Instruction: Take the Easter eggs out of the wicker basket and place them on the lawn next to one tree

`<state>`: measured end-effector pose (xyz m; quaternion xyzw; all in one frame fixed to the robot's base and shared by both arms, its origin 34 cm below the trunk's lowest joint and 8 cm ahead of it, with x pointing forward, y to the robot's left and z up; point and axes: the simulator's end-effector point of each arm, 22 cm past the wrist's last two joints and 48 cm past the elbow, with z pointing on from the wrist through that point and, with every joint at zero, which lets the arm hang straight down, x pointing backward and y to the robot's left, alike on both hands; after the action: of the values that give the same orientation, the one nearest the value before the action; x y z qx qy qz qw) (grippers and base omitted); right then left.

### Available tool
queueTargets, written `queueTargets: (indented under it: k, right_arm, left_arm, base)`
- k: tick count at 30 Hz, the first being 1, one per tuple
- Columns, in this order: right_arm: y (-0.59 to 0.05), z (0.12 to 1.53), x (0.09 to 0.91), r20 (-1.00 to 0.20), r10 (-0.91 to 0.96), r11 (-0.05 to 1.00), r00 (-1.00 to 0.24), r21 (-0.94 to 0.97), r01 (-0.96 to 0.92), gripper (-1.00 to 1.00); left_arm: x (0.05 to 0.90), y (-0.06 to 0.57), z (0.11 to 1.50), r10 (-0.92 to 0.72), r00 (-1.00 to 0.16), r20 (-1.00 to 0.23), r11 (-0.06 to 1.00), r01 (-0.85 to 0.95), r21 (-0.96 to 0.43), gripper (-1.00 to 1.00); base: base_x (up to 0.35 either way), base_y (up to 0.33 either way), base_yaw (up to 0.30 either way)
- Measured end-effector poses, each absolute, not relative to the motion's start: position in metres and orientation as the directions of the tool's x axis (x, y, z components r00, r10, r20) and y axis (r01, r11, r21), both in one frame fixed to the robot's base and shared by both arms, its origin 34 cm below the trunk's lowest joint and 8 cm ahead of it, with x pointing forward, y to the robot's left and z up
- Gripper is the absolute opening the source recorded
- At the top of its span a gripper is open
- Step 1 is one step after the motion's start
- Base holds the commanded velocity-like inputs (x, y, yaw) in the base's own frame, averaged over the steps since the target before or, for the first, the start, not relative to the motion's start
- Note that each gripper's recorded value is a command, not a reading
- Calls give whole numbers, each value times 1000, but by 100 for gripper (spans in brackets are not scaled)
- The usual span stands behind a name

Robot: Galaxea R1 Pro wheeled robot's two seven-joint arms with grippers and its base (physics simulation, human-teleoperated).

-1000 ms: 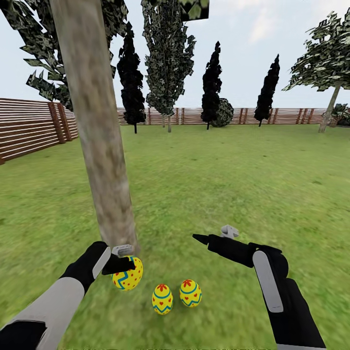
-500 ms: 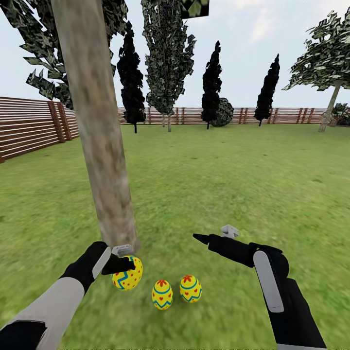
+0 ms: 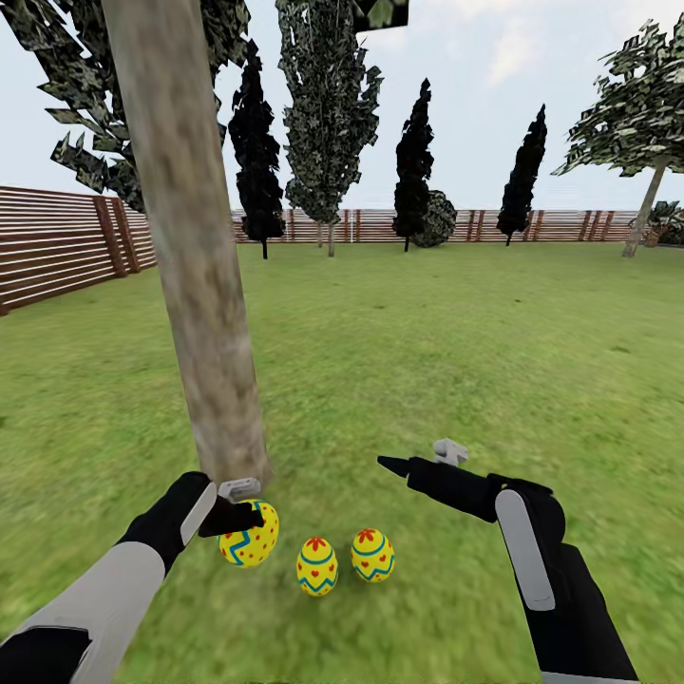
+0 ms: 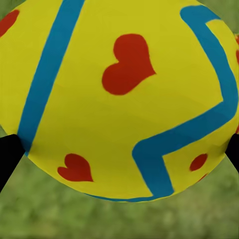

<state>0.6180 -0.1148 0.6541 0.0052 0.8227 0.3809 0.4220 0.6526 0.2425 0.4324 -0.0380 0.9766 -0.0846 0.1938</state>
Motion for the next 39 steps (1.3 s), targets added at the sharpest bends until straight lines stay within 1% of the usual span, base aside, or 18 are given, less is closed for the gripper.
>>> queueTargets:
  k: [6, 39]
  right_arm:
    - [-115, 641, 614, -691, 330, 710, -644, 631, -313, 100]
    - [-114, 564, 627, -599, 328, 710, -730, 667, -227, 100]
  left_arm:
    - [649, 242, 419, -107, -922, -372, 983, -41, -180, -100]
    - [632, 242, 340, -106, -963, -248, 983, -63, -172, -100]
  base:
    - [0, 0, 0]
    - [0, 0, 0]
